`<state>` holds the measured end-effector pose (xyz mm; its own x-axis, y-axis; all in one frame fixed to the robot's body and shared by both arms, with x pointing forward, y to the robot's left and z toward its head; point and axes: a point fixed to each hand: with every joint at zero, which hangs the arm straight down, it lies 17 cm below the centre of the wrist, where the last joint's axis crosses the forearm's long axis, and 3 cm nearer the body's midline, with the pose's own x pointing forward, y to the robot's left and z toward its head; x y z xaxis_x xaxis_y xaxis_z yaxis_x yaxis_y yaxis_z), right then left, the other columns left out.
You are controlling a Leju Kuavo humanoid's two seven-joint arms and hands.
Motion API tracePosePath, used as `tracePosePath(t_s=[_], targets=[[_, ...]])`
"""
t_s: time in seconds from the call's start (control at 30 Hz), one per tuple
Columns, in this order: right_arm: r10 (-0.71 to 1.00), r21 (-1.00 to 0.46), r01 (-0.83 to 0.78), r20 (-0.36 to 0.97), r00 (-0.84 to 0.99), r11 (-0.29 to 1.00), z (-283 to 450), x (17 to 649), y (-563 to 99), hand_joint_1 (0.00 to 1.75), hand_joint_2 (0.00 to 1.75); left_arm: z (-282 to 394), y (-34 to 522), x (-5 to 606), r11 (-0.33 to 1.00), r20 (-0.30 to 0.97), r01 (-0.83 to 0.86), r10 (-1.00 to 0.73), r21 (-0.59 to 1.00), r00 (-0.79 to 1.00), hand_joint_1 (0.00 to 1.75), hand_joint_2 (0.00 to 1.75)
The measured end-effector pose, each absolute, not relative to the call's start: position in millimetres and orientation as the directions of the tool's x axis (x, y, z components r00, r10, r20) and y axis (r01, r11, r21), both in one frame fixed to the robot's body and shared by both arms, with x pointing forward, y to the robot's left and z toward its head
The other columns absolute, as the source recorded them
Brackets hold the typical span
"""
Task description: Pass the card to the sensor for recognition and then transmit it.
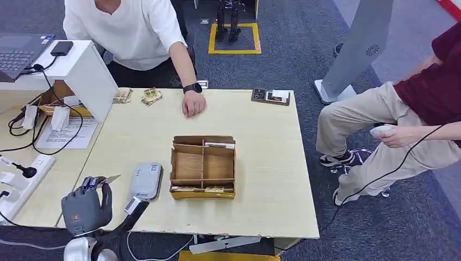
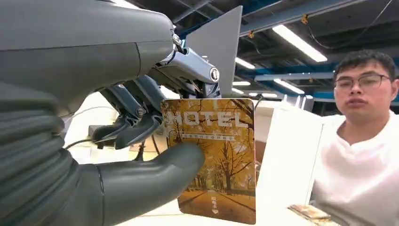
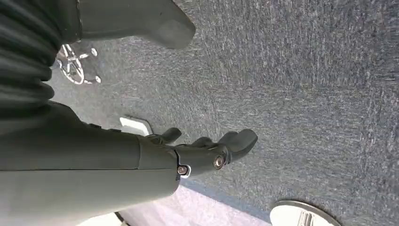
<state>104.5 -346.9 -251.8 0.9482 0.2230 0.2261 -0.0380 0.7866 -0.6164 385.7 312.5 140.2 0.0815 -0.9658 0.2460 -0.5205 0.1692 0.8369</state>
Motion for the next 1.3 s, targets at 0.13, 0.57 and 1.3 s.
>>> tracePosePath(t_s=[0.13, 0.57, 1.3], targets=[[0.222, -0.617, -0.037, 0.227, 0.948, 0.786, -251.7, 104.5, -346.7, 0.00, 1.75, 131.0, 314.3, 385.3, 0.166, 0.251, -0.500, -0.962, 0.850, 0.107, 1.75, 1.75], [0.223, -0.616, -0.038, 0.226, 0.948, 0.787, -251.8, 104.6, -346.8, 0.00, 1.75, 96.2, 314.9, 379.0, 0.174, 0.264, -0.424, -0.950, 0.889, 0.165, 1.75, 1.75], [0.236, -0.618, -0.050, 0.222, 0.946, 0.785, -251.7, 105.5, -346.6, 0.00, 1.75, 87.0, 305.5, 380.1, 0.207, 0.293, -0.404, -0.942, 0.891, 0.163, 1.75, 1.75]])
